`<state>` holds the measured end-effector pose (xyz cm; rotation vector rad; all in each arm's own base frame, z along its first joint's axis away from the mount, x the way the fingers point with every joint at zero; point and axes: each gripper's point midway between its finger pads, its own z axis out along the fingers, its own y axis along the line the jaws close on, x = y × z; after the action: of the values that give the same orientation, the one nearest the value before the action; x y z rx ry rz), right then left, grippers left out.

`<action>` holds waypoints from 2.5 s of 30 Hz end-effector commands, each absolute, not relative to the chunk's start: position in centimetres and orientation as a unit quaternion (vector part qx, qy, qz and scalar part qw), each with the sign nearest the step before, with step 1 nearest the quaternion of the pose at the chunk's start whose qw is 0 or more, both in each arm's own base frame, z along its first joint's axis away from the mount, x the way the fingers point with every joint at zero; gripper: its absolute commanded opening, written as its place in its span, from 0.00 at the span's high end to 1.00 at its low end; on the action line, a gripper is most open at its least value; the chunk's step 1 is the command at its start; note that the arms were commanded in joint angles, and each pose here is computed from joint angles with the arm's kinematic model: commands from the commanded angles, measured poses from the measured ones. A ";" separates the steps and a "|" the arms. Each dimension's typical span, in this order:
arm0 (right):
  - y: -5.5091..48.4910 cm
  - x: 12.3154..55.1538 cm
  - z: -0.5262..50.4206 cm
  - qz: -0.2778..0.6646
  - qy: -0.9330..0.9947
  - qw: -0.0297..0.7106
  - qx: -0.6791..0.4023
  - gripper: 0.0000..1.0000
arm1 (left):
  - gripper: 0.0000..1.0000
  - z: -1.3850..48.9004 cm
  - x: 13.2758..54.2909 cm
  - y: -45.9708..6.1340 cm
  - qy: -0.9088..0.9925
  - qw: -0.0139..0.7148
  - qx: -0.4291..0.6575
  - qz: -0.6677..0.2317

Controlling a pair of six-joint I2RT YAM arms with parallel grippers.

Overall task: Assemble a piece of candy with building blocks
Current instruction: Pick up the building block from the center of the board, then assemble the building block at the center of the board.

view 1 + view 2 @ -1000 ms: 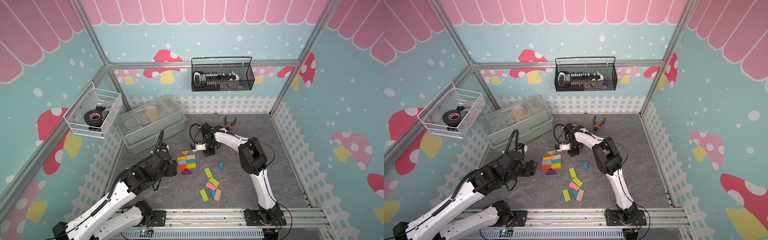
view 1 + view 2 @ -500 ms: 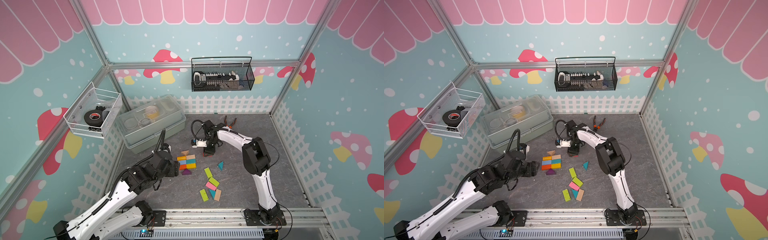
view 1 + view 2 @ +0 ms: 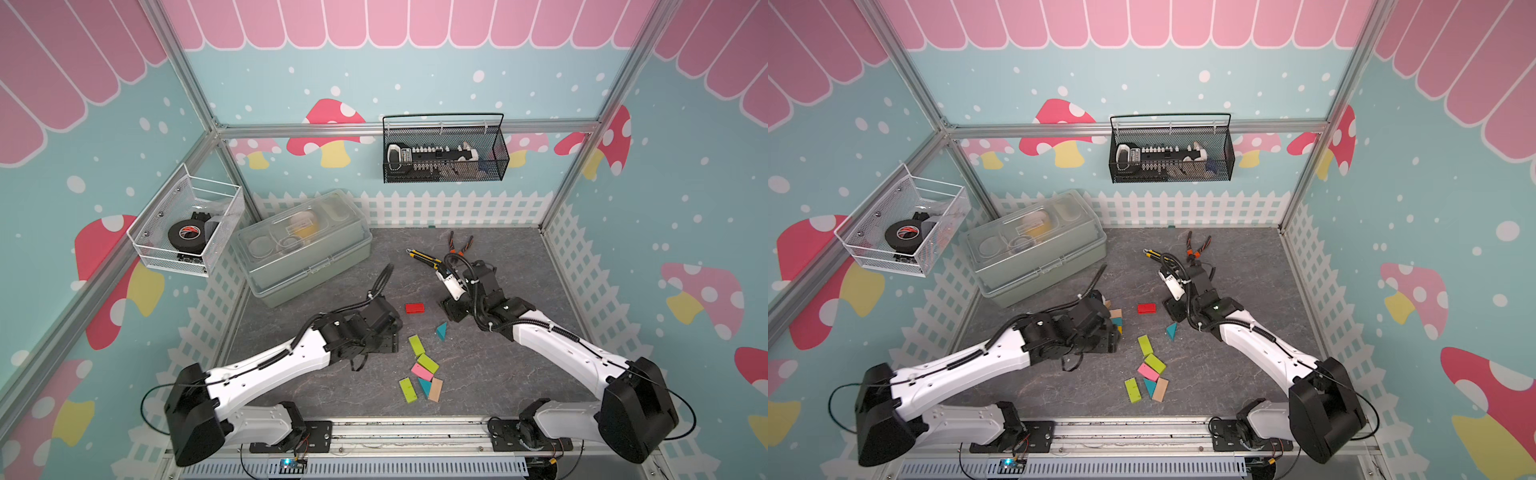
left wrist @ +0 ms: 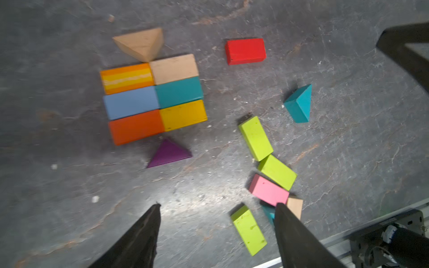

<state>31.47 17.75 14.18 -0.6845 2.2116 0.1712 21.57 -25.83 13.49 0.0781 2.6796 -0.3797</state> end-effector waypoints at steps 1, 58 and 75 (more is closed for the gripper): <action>15.2 31.3 14.9 0.066 0.876 0.451 -0.155 0.34 | 0.26 12.9 22.2 -29.7 0.966 0.206 -0.032 -0.154; 12.8 27.6 13.3 0.107 0.865 0.483 -0.090 0.35 | 0.79 12.6 35.0 -35.5 0.916 0.294 0.273 0.030; 11.5 27.0 11.7 0.072 0.878 0.464 -0.091 0.35 | 0.77 10.2 38.4 -41.3 0.786 0.238 0.564 -0.087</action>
<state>27.36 12.00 12.24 -0.2325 2.1420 0.1976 38.29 -40.03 8.65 1.3450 2.3181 -0.1809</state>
